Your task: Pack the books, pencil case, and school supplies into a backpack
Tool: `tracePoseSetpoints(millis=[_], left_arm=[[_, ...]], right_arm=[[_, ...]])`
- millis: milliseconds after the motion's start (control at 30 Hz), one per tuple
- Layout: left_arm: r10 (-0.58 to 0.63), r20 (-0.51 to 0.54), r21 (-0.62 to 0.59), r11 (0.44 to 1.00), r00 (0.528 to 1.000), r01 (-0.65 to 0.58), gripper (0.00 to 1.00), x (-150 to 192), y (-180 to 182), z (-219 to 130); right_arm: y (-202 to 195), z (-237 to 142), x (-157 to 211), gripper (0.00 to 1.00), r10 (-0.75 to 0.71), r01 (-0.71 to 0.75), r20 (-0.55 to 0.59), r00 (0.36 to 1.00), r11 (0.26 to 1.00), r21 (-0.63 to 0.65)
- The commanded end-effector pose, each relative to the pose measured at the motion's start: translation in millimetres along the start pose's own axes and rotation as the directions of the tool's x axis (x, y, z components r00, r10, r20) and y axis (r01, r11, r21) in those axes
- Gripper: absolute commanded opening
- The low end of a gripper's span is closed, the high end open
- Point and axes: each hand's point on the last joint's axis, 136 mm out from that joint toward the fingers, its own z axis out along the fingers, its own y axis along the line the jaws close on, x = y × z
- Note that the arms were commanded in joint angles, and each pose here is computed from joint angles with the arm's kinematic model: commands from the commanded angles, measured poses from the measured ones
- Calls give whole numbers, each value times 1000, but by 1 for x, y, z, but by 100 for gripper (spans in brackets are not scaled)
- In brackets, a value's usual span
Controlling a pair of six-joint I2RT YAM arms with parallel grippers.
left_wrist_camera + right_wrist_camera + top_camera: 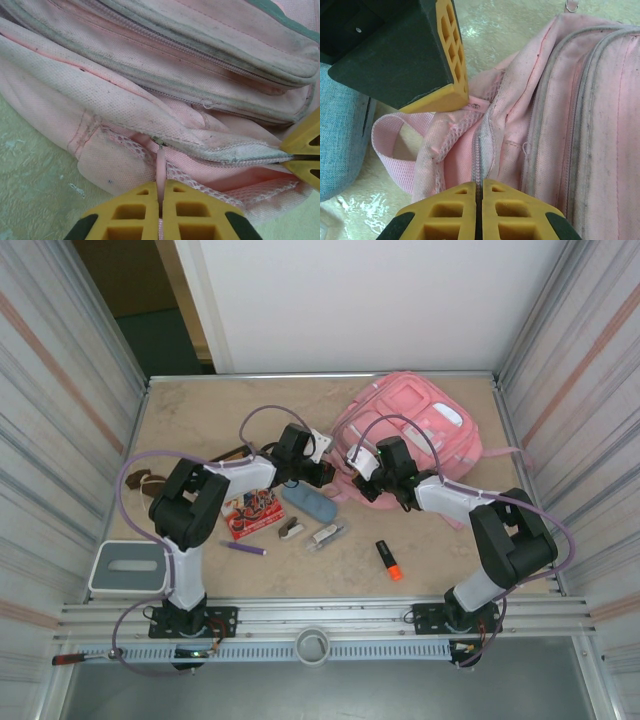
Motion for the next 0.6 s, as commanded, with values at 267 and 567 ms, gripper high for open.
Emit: tracePoseSetpoints(millis=[267,567], left_arm=[[-1,-106,-2,1000,994,0,13,28,1,18],[-1,-121,4,1000,993,1,17,30,1,24]], right_arm=[[-7,-3,-19,1,-36,35,26,999,999,23],[-6,-3,-20,0,-36,35,28,999,999,20]])
